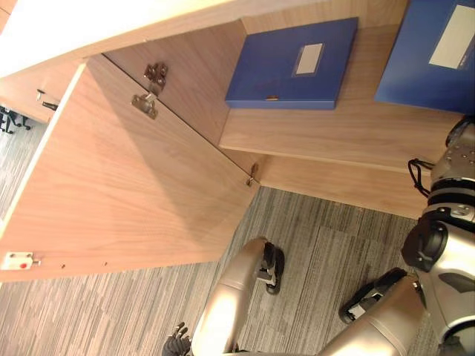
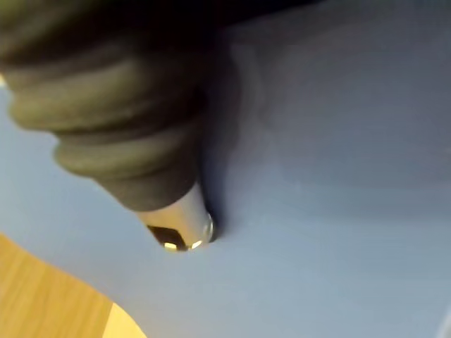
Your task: Walk over to the cabinet, pick up the folder, carry it to the office cabinet, place the folder inside the office cabinet, then close the office cabinet door
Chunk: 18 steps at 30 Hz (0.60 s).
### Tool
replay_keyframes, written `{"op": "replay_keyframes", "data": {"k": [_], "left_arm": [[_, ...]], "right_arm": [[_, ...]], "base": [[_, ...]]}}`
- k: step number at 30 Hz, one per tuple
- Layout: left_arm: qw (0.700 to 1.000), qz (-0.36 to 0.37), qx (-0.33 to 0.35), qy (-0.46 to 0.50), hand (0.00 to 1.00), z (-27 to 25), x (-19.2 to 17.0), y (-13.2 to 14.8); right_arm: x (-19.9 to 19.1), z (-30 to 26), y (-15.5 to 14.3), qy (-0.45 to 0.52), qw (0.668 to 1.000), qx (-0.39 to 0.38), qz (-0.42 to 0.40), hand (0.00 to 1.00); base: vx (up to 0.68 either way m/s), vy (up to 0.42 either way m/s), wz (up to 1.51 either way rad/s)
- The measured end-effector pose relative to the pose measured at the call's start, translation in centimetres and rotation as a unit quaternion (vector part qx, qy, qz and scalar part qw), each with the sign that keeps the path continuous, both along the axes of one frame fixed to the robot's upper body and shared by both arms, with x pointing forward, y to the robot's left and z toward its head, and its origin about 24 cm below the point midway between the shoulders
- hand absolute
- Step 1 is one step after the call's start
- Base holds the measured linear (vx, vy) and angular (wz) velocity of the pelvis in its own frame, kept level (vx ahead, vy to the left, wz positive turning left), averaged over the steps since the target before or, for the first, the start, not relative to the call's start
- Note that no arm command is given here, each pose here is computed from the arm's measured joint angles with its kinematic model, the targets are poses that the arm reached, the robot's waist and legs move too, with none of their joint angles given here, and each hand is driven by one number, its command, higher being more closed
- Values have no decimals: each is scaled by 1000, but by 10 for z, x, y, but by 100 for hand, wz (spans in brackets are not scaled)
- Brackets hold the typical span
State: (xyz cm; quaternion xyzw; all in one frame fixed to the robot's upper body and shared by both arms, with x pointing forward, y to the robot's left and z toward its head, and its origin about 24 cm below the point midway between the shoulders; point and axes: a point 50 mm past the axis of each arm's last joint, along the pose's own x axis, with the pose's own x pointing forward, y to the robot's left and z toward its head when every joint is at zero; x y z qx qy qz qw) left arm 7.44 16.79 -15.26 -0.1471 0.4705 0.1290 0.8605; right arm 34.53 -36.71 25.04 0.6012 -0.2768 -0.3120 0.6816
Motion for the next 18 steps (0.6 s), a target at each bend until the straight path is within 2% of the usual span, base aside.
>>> {"op": "replay_keyframes", "data": {"k": [1, 2, 5, 12, 18], "left_arm": [[1000, -2, 1, 6, 0, -1, -2, -1], [1000, -4, 1, 8, 0, -2, -2, -2], [1000, -4, 1, 10, 0, -2, -1, -3], [1000, 4, 9, 13, 0, -2, 0, -2], [1000, 18, 16, 15, 0, -3, 1, 3]], "right_arm": [[1, 1, 1, 9, 1000, -12, 3, 100], [1, 2, 1, 23, 999, -30, 5, 0], [2, 13, 3, 43, 996, -81, 4, 0], [3, 21, 5, 40, 995, -94, 4, 0], [12, 18, 14, 126, 973, -193, 7, 0]], "base": [[33, -119, 1], [30, -94, 1], [38, -85, 4], [44, -83, 1], [46, -87, -7]]}}
